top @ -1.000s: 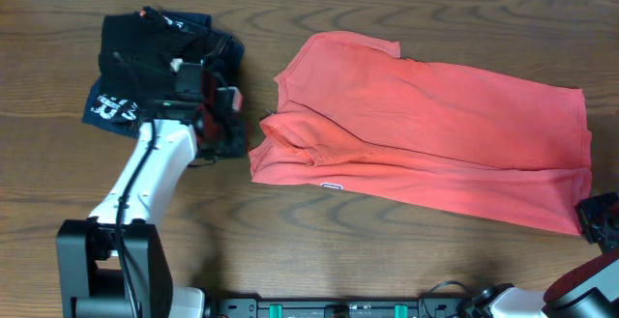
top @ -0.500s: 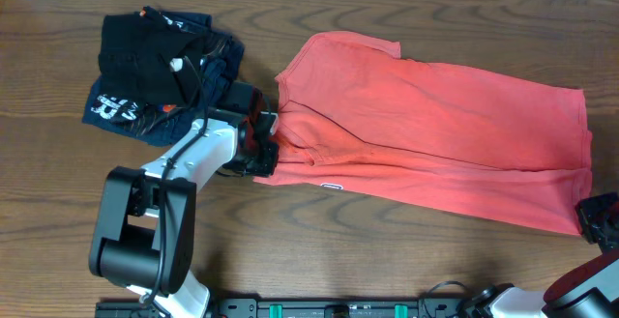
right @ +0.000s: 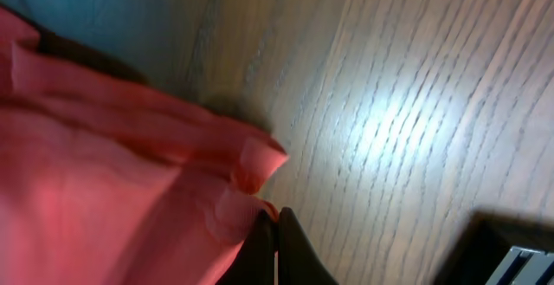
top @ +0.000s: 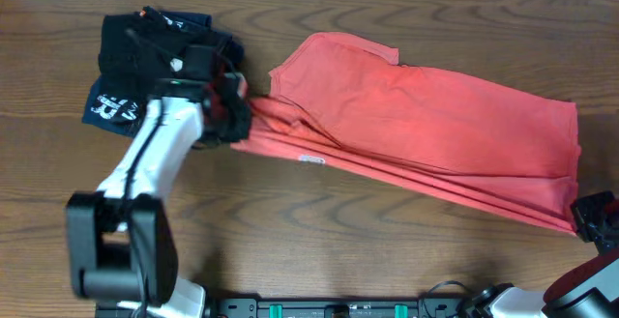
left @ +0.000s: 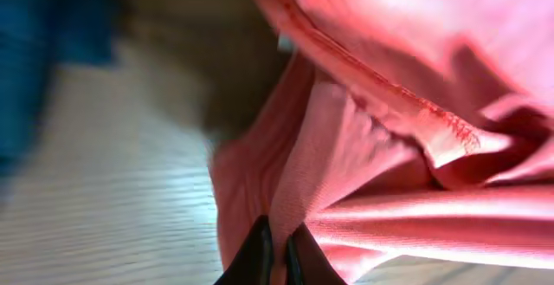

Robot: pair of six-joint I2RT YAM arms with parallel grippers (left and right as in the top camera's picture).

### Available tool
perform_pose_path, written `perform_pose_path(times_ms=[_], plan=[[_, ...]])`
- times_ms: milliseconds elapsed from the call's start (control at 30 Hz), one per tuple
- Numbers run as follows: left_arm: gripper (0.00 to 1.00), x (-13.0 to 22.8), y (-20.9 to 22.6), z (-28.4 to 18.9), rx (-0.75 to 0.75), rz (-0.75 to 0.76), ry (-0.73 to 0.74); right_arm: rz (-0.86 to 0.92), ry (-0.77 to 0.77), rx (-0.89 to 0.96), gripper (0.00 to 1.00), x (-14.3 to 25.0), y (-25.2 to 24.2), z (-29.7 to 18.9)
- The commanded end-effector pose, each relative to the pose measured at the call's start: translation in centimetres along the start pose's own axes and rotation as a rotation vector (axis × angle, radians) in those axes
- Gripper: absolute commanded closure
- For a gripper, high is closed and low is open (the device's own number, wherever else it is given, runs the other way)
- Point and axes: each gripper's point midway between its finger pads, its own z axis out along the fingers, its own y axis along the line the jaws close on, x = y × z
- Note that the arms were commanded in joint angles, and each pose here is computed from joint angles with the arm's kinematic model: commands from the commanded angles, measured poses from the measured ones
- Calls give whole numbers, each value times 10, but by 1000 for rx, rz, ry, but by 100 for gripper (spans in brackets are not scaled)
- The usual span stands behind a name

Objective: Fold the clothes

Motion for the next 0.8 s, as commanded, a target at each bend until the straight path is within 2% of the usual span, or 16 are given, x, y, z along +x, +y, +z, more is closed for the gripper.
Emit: perform_pose_path(times_ms=[0,133,233,333,433,467,500,600,767], plan=[[94,-6,17,-16,-58,-41,-36,-5,-81,78,99,-15,-11,-8],[94,10,19,-16,-70,-51,29,-9,-52,96,99,-8,-15,-8],[94,23,22,-17,-92,-59,80,-10,-44,99,95,-6,-16,-8],[94,30,24,-17,-99,-49,110,-9,-48,79,87,-7,-12,-8],[93,33,24,-17,-100,-51,120,-9,-32,45,71,-4,-6,-7],[88,34,24,-18,-100,-52,124,-9,-31,45,66,-4,-6,-7],[76,35,24,-18,-100,-52,128,-9,-31,39,64,-5,-5,-7],[53,39,24,-18,-101,-55,144,-46,6,-79,63,1,16,-8],[42,43,24,-19,-102,-58,162,-161,50,-292,63,10,52,-15]])
